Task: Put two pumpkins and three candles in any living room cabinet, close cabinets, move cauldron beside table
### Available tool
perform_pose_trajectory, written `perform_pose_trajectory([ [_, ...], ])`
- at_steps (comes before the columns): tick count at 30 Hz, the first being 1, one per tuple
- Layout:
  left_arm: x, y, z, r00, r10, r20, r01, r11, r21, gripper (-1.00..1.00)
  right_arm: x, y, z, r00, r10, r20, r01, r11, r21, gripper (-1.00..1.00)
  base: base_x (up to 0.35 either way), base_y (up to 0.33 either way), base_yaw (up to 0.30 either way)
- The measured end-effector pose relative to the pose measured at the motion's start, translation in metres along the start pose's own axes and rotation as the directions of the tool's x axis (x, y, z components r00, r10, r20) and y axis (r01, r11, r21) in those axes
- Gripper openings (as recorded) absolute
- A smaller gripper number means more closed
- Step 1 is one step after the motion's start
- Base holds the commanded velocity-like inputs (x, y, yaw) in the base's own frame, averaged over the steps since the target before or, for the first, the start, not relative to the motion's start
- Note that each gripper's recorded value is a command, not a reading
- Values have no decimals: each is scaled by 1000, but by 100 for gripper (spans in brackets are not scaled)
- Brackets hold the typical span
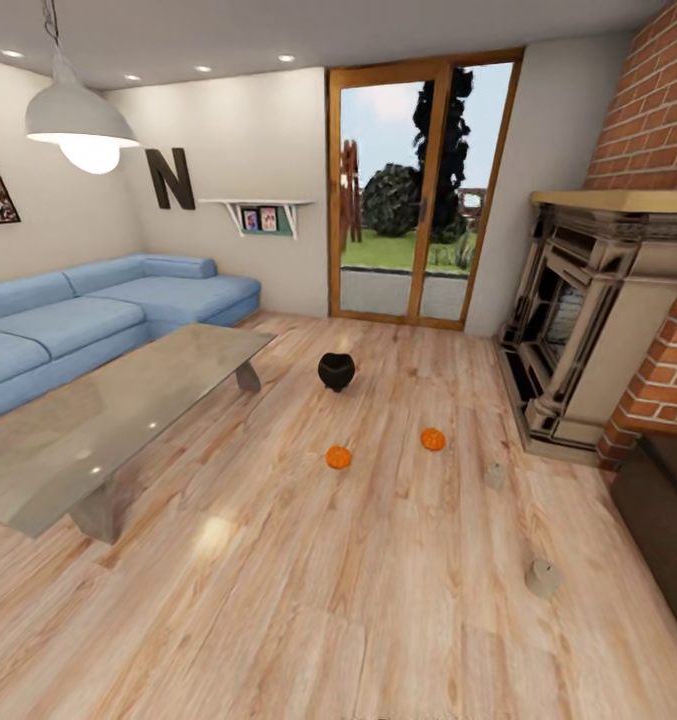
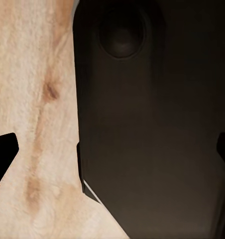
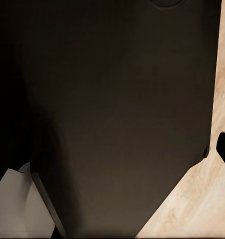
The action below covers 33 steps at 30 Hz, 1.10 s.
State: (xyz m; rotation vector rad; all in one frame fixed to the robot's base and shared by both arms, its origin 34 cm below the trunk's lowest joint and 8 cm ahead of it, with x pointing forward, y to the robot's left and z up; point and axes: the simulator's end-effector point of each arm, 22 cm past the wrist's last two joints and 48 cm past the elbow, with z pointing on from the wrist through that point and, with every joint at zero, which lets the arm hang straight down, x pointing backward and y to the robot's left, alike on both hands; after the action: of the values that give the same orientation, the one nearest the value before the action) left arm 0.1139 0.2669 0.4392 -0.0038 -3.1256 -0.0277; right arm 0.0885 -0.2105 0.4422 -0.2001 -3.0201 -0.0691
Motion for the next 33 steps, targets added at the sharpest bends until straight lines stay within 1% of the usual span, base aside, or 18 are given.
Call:
perform_pose_trajectory([
  [6,3,-1,0,1000,0,-6,0,1000,1,100,1,4,0,1000,0,-8,0,1000,-10,100,0,0,-225],
  [9,4,0,0,1000,-1,-10,1,1000,1,100,0,14,0,1000,1,-6,-1,1000,-25,100,0,0,-204],
  [12,5,0,0,1000,0,-13,0,1000,0,100,2,25,0,1000,4,-11,-5,998,-55,100,0,0,-198],
  [15,7,0,0,1000,0,-17,0,1000,0,100,6,36,-1,999,25,-22,-27,997,-78,100,0,0,-197],
  [18,8,0,0,1000,0,-21,0,1000,0,100,9,42,-1,998,50,-28,-52,995,-87,100,0,0,-199],
  [22,10,0,-1,1000,0,-26,0,1000,0,100,11,44,-2,997,71,-33,-73,993,-90,100,0,0,-201],
  [26,12,0,-1,1000,0,-31,0,1000,0,100,10,42,-2,993,115,-34,-117,989,-87,100,0,0,-203],
  [28,13,0,-1,999,2,-34,-2,1000,-2,100,10,40,-1,991,127,-35,-129,988,-84,100,0,0,-202],
  [33,14,1,-1,999,3,-38,-4,1000,-6,100,12,38,-1,990,137,-39,-140,987,-80,100,0,0,-201],
])
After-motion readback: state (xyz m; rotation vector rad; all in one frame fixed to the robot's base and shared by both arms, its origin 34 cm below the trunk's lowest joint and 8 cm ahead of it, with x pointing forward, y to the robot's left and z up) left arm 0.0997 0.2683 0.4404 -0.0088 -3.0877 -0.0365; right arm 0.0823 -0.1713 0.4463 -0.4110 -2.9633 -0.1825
